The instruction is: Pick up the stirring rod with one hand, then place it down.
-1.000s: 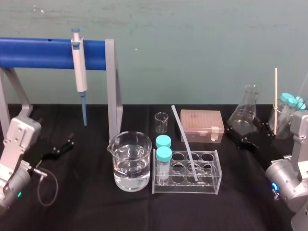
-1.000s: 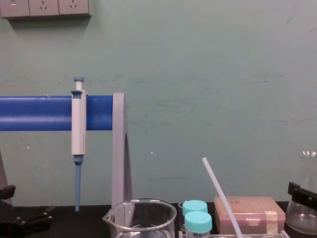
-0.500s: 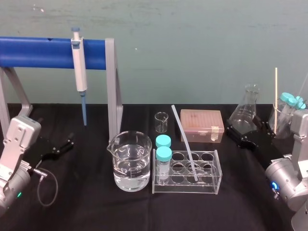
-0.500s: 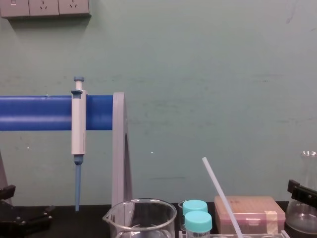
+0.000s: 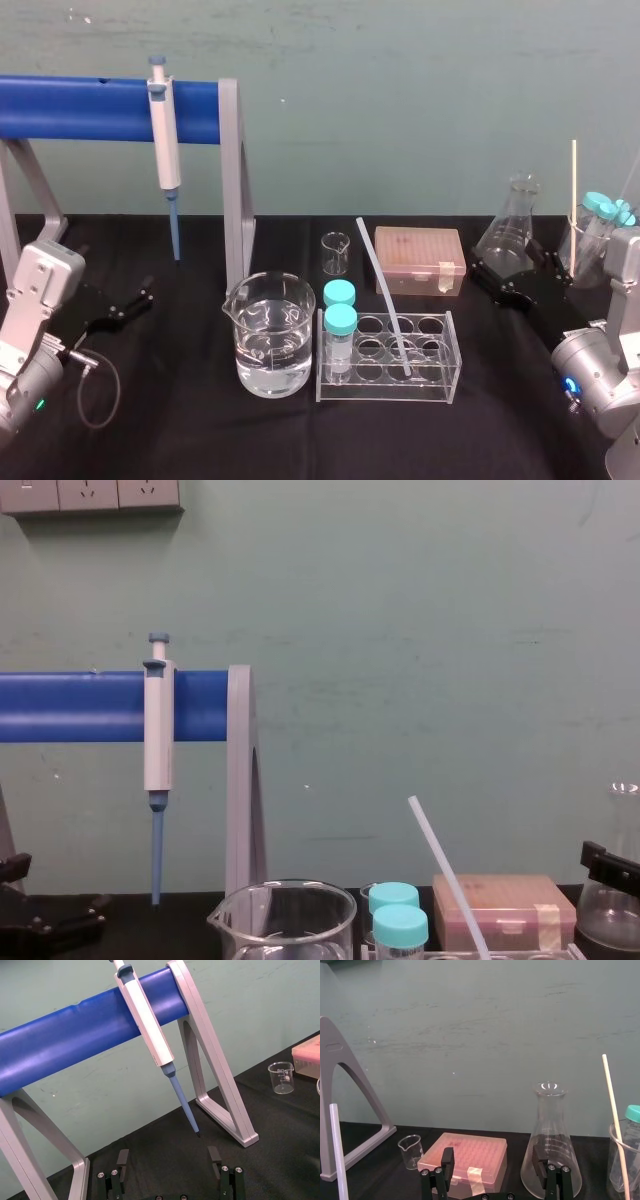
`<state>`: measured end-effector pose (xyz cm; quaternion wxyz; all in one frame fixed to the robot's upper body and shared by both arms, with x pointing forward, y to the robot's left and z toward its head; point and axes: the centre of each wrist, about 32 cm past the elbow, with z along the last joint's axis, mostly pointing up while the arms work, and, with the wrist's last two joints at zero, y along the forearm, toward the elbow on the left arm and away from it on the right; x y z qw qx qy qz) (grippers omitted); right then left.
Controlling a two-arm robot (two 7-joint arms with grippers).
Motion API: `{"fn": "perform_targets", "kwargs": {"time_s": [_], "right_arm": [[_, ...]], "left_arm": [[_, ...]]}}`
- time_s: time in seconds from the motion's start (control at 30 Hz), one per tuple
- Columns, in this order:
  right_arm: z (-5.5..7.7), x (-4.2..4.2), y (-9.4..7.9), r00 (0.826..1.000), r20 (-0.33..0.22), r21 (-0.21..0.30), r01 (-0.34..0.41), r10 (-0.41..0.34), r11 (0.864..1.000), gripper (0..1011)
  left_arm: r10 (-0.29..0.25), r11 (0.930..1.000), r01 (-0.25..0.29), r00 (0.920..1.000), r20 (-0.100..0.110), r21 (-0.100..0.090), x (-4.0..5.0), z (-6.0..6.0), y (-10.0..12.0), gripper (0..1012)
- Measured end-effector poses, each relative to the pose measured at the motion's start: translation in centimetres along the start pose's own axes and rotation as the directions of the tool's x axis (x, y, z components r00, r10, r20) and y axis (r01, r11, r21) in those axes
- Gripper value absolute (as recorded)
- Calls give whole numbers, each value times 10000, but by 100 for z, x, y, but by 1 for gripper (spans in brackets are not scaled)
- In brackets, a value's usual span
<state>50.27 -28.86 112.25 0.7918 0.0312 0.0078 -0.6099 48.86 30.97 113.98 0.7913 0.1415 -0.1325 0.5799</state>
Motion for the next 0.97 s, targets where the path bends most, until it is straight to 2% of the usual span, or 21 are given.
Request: {"fn": "perform_targets", "kwargs": {"time_s": [0.97], "right_arm": [[1, 0, 0, 10000, -6, 1, -1, 1, 10000, 1003]], "left_arm": [[0, 10000, 0, 10000, 1, 0, 0, 0, 0, 1000]]}}
